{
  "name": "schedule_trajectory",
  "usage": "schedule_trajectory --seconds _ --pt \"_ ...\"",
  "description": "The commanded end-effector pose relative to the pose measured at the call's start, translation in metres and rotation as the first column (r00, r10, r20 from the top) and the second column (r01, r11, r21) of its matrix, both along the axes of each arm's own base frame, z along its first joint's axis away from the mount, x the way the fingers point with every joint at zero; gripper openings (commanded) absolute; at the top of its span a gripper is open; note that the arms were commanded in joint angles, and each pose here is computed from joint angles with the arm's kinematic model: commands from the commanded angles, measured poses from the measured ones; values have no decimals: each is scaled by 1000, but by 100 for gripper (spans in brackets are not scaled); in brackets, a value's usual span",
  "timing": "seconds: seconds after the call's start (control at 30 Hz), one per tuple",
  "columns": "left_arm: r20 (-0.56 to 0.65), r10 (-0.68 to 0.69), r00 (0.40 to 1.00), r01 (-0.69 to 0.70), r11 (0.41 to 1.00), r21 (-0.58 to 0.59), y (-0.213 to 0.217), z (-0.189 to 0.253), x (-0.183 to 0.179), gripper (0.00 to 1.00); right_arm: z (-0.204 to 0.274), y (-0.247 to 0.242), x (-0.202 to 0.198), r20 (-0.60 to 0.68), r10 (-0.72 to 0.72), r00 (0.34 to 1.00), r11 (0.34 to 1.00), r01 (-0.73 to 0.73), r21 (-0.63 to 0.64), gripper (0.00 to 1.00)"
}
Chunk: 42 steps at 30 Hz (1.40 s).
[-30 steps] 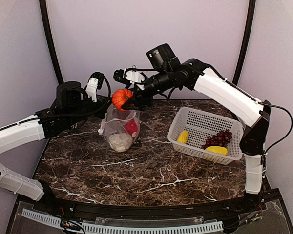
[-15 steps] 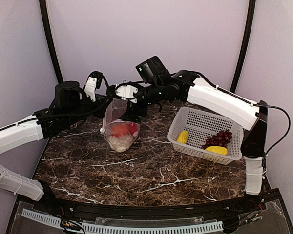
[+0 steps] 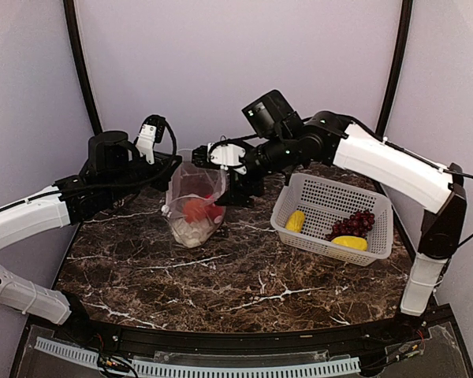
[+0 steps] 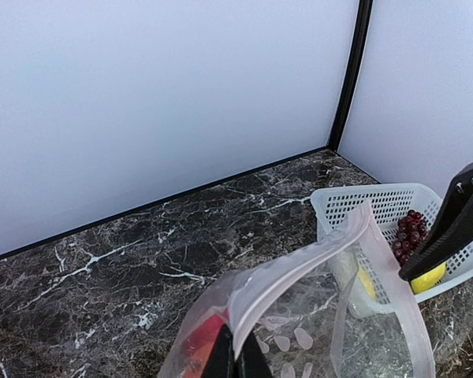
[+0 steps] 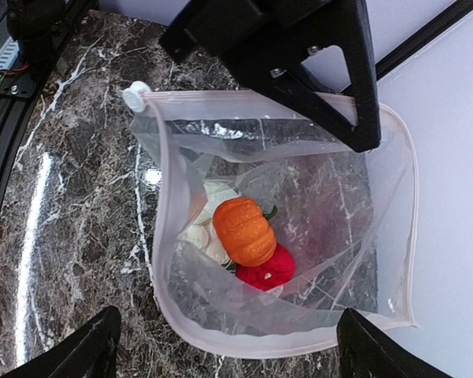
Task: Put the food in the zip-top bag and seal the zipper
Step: Place the fake vegetable in the zipper food storage bag, then pick up the fake fruit from the bin.
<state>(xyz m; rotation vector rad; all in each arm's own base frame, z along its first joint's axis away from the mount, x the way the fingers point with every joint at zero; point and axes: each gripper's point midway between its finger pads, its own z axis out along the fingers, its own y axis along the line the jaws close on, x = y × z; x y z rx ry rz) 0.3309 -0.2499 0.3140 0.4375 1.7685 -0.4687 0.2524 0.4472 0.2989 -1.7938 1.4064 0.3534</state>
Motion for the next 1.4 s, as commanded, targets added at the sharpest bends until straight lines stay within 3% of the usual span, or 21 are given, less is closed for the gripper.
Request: schedule_trajectory --seconds 0.0,0.1,0.23,0.4,0.63,0.93,1.1,1.37 --pt "29 18 999 -18 1000 -5 6 10 0 1 2 -22 -21 -27 55 998 998 -56 -30 92" --pt "25 22 999 -22 1000 3 6 6 1 1 9 -35 -39 -108 138 985 990 -139 2 92" --pt "20 19 1000 -20 1000 10 4 3 3 1 18 -56 -38 -139 140 980 990 -137 32 93" --pt "35 25 999 -26 999 22 7 7 2 1 1 -89 -7 -131 32 991 999 -30 14 93" --pt "40 24 999 -26 999 47 7 4 4 1 -25 -146 36 -231 -154 961 984 169 47 92" --pt "30 31 999 -35 991 127 0 -14 18 1 -37 -204 49 -309 -293 905 939 333 86 92" --pt "-62 -9 998 18 988 155 -14 -22 22 1 -53 -234 56 -349 -372 860 904 422 76 91" --pt "-154 -42 987 56 995 86 -29 -12 21 1 -86 -270 72 -417 -483 770 843 538 18 91"
